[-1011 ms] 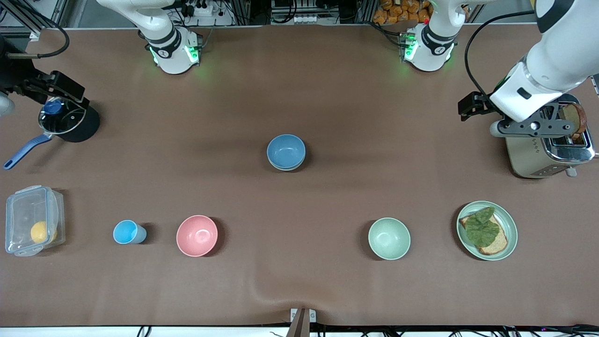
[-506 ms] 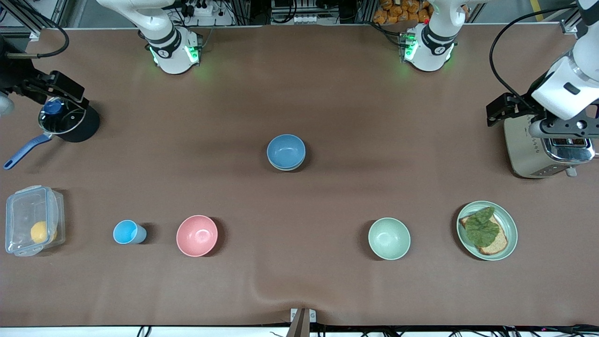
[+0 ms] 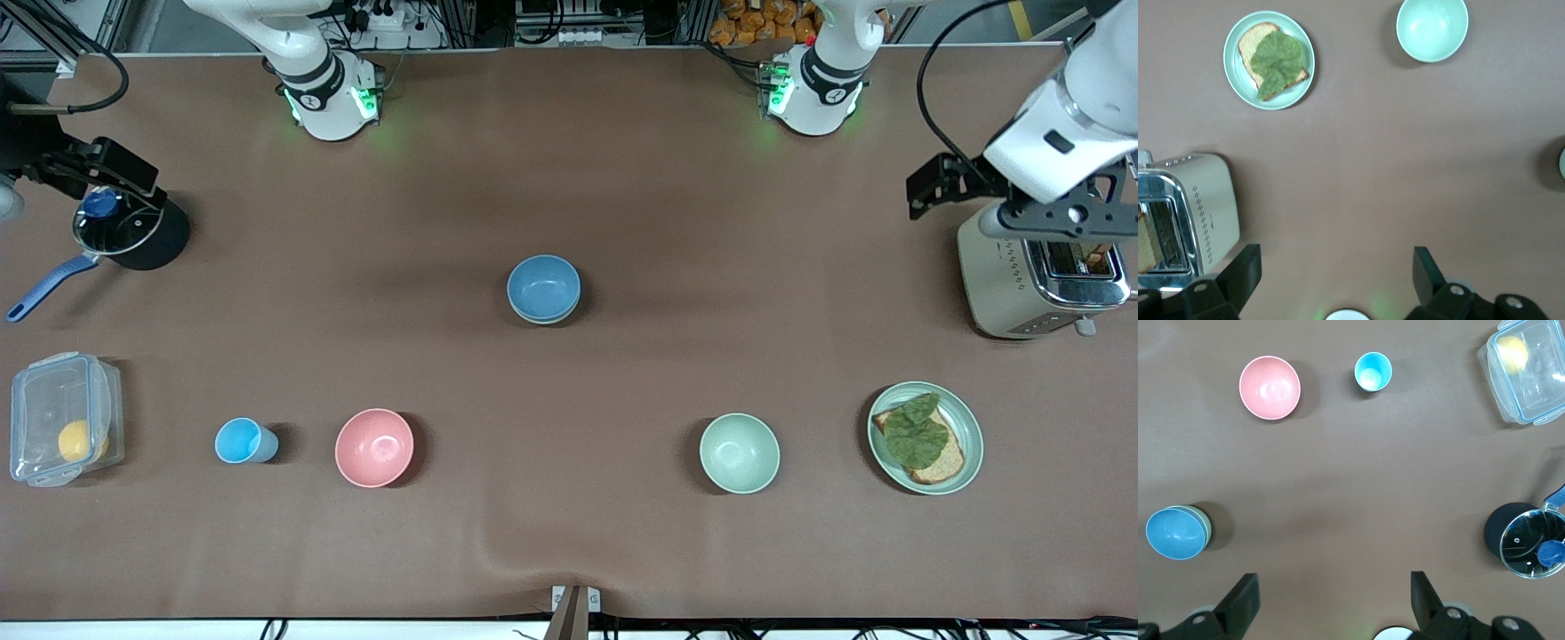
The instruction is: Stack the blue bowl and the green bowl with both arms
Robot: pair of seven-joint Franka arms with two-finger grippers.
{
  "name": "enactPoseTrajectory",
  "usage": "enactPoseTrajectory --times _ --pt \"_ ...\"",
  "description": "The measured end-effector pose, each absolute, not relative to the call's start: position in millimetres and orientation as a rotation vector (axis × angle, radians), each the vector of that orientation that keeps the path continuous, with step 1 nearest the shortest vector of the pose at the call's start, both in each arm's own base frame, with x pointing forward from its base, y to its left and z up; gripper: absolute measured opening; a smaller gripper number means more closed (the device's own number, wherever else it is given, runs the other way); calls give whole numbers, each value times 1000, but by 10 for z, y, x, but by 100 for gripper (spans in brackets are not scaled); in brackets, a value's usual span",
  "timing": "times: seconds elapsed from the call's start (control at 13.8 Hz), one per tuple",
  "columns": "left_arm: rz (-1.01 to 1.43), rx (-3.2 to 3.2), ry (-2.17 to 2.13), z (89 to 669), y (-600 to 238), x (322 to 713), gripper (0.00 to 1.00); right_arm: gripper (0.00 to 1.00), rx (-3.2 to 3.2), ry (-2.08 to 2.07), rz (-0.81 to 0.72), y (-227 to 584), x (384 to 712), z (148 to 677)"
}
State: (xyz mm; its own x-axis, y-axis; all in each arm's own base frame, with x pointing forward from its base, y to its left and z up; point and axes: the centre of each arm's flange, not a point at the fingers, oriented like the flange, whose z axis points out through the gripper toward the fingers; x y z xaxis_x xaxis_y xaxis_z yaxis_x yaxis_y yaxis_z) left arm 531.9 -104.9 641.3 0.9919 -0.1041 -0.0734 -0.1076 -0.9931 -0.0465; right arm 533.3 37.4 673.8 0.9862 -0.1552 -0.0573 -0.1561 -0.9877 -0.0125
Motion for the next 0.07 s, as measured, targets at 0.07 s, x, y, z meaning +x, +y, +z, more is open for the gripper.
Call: enactPoseTrajectory --times 0.07 --pt "107 -3083 165 6460 -1055 5276 100 100 -3114 248 90 359 5339 6729"
